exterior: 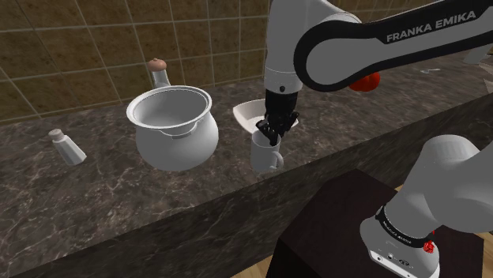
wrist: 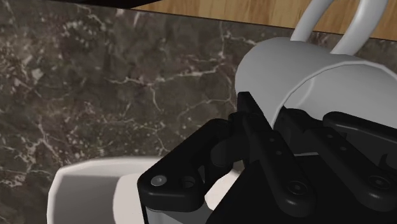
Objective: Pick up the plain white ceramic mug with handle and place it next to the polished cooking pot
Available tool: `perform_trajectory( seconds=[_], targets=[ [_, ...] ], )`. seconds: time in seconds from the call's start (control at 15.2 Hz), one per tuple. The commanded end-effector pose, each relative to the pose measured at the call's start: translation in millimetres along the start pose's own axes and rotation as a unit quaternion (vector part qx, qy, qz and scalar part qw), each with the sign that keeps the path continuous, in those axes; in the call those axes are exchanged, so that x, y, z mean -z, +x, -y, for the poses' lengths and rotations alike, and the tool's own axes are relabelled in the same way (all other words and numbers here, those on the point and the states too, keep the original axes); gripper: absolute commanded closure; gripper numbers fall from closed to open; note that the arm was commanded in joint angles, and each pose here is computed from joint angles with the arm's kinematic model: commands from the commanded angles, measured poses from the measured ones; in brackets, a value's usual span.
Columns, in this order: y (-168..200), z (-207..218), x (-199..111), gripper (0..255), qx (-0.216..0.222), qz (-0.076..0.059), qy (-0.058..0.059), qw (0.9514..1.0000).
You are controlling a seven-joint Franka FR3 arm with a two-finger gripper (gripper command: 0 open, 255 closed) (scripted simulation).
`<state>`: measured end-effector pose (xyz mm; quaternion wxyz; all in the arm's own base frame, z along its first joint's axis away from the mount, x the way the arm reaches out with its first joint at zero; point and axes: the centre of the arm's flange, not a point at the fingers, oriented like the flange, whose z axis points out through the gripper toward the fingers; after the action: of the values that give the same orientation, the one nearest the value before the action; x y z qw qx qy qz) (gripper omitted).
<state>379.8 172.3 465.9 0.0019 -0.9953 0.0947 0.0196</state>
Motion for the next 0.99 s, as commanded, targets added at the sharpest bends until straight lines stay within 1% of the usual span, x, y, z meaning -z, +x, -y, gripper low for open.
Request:
perform_trajectory(
  seconds=[0.0, 0.07, 0.13, 0.46, 0.73, 0.92],
  targets=[
    [0.0, 0.1, -0.1, 255, 0.0, 0.0, 0.0, 1.0],
    [0.0, 0.1, -0.1, 255, 0.0, 0.0, 0.0, 1.0],
    [0.0, 0.0, -0.1, 0, 0.0, 0.0, 0.0, 1.0],
    [0.0, 0.0, -0.1, 0, 0.0, 0.0, 0.0, 1.0],
    [0.0, 0.1, 49.9, 0, 0.0, 0.0, 0.0, 1.0],
    [0.0, 0.0, 49.9, 0, 0.0, 0.0, 0.0, 1.0]
  ],
)
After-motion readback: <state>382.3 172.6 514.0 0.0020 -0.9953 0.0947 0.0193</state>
